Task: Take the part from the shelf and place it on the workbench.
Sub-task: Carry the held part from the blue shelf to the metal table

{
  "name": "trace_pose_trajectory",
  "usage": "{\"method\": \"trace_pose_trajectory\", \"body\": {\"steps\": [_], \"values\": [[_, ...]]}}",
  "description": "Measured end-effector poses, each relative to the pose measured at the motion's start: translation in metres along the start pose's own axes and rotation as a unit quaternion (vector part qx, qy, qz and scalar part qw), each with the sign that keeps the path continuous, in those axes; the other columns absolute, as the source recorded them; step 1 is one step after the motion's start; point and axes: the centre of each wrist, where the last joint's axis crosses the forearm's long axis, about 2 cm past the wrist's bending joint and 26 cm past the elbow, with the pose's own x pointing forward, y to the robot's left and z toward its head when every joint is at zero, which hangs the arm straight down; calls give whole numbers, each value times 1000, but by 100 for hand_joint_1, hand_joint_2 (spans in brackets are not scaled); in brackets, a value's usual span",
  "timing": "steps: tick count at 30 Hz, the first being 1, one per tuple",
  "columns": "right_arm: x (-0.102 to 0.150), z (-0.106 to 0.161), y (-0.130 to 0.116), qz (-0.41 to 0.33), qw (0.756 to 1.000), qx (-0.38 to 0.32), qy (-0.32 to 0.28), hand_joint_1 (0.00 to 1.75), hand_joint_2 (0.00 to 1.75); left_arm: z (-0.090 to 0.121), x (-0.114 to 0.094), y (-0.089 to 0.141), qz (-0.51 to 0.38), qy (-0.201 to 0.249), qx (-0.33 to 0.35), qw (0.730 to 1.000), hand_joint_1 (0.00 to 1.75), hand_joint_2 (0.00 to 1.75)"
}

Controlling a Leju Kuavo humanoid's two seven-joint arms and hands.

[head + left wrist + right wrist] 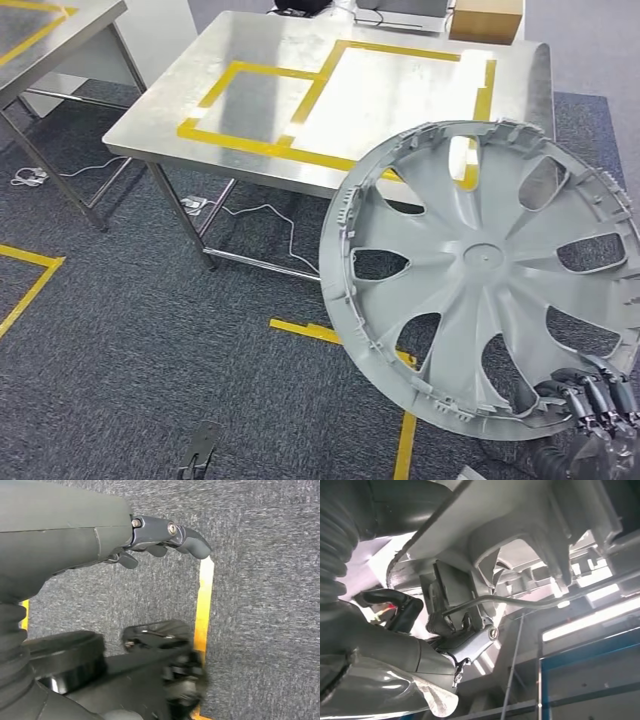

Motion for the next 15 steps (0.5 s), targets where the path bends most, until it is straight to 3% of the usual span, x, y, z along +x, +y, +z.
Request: {"method": "trace_pose_trajectory", "body": {"steps": [7,15], "values": [[1,0,1,0,1000,2,7,175,175,2,-9,2,-3,10,2,1000,0,175],[1,-1,2,-1,1000,1,5,175,175,0,-1,0,2,6,3,1000,0,175]]}}
